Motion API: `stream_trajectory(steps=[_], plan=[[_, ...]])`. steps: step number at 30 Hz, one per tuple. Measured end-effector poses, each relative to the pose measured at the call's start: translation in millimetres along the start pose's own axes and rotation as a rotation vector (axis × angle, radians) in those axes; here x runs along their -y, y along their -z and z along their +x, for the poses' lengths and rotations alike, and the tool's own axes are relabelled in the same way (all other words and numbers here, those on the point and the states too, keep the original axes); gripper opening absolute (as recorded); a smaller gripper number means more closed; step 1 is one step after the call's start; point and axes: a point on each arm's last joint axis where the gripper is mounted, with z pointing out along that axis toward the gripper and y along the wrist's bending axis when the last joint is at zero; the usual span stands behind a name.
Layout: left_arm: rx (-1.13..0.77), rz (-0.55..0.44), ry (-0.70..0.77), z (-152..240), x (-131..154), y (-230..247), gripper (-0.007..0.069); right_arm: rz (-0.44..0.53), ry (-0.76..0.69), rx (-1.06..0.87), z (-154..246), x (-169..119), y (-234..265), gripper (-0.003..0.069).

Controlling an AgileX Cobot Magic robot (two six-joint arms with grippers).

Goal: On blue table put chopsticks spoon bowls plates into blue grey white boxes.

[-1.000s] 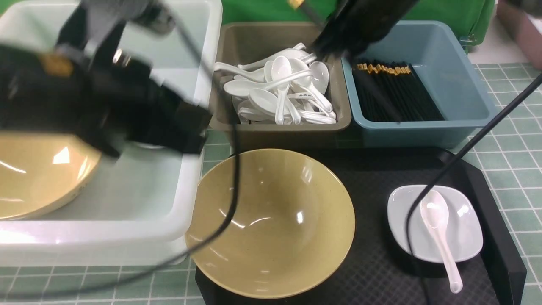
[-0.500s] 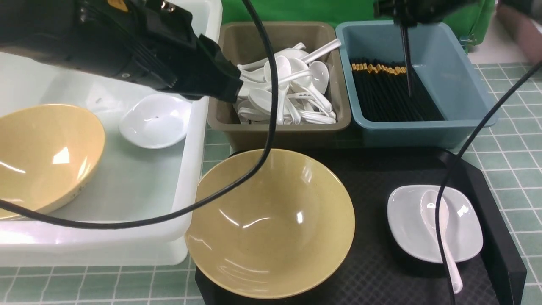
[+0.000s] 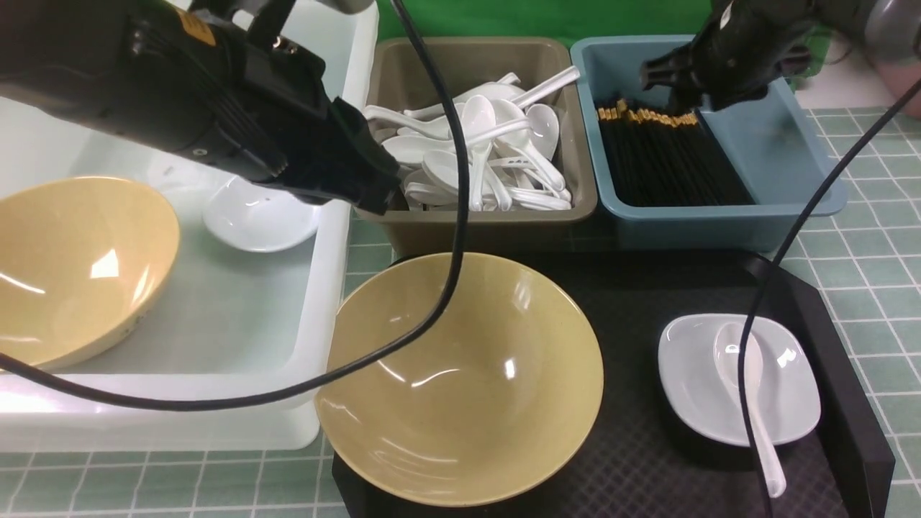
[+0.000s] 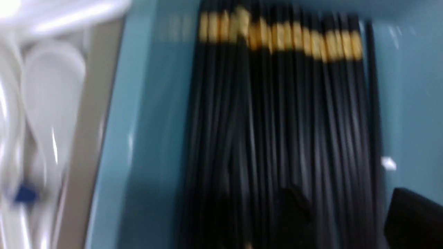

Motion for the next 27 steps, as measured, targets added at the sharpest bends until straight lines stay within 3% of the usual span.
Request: stream_trajectory(steps=[4, 9, 17, 22, 27], plan=[[-0.025, 0.008, -0.003, 2.1, 0.8, 0.5, 0.0001, -0.002, 0.101, -0.102, 9.1, 4.4, 33.5, 0.0429], [-0.038, 0.02, -0.001, 3.2, 2.0, 0.8, 0.0001, -0.102, 0.148, -0.124, 30.7, -2.6, 71.2, 0.043], [-0.1, 0.08, -0.033, 9.0, 7.2, 1.4, 0.0001, -0.181, 0.255, -0.275, 138.3, -18.5, 116.0, 0.043], [-0.103, 0.091, -0.034, 9.3, 8.2, 1.5, 0.0001, -0.177, 0.172, -0.265, 193.9, -12.4, 113.7, 0.043], [-0.09, 0.122, -0.03, 7.9, 11.0, 1.9, 0.0001, -0.163, 0.071, -0.25, 225.3, -10.4, 91.8, 0.043]])
